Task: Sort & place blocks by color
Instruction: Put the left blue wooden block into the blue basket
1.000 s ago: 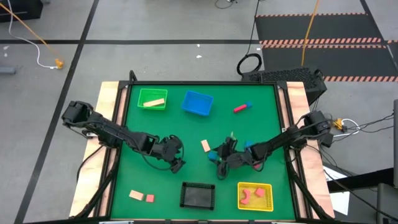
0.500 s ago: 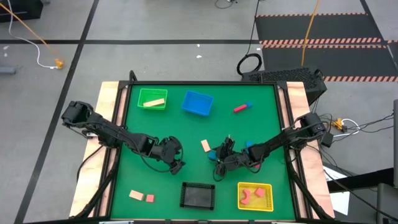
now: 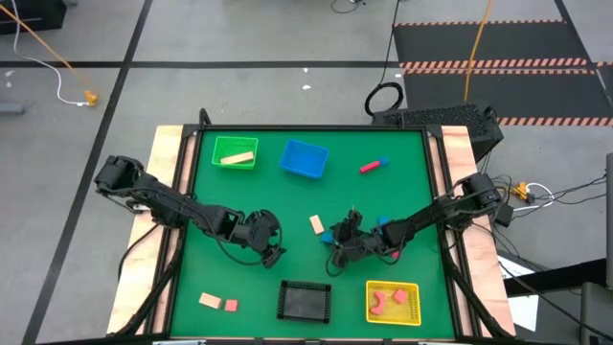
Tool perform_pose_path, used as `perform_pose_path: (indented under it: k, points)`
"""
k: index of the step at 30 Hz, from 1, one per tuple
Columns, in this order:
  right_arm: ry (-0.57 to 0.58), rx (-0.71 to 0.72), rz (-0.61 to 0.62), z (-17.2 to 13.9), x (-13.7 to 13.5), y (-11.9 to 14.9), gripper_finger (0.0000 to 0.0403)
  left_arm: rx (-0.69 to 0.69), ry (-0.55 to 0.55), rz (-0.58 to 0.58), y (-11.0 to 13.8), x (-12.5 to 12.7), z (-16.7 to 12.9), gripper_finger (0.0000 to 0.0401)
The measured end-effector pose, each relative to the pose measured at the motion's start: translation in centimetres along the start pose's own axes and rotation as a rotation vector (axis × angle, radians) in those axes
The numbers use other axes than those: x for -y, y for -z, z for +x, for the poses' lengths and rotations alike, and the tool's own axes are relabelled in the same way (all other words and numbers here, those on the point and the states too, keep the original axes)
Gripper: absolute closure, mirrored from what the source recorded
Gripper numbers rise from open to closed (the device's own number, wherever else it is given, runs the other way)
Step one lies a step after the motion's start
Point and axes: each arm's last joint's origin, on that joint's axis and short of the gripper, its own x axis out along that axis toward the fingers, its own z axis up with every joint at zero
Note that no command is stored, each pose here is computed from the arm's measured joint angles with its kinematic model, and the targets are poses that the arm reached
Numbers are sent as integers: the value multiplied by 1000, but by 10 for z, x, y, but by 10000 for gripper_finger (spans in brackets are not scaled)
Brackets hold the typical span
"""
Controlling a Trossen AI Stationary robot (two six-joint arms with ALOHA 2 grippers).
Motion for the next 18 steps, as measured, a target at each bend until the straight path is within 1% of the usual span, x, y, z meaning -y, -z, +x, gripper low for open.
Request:
perform_pose_path:
  k: [4, 10, 12, 15, 18]
  points:
    - [-2, 1, 25, 1, 1, -1, 180, 0, 0, 6, 0, 0, 0, 75]
    - [-23, -16, 50, 1, 1, -1, 211, 0, -1, 6, 0, 0, 0, 75]
    - [-23, -17, 51, 1, 1, -1, 224, 0, -1, 9, 0, 0, 0, 75]
    - [-55, -36, 54, 1, 1, 0, 247, 0, -1, 10, 0, 0, 0, 75]
    - [-65, -43, 82, 2, 1, -1, 276, 5, -5, 11, 0, 0, 0, 75]
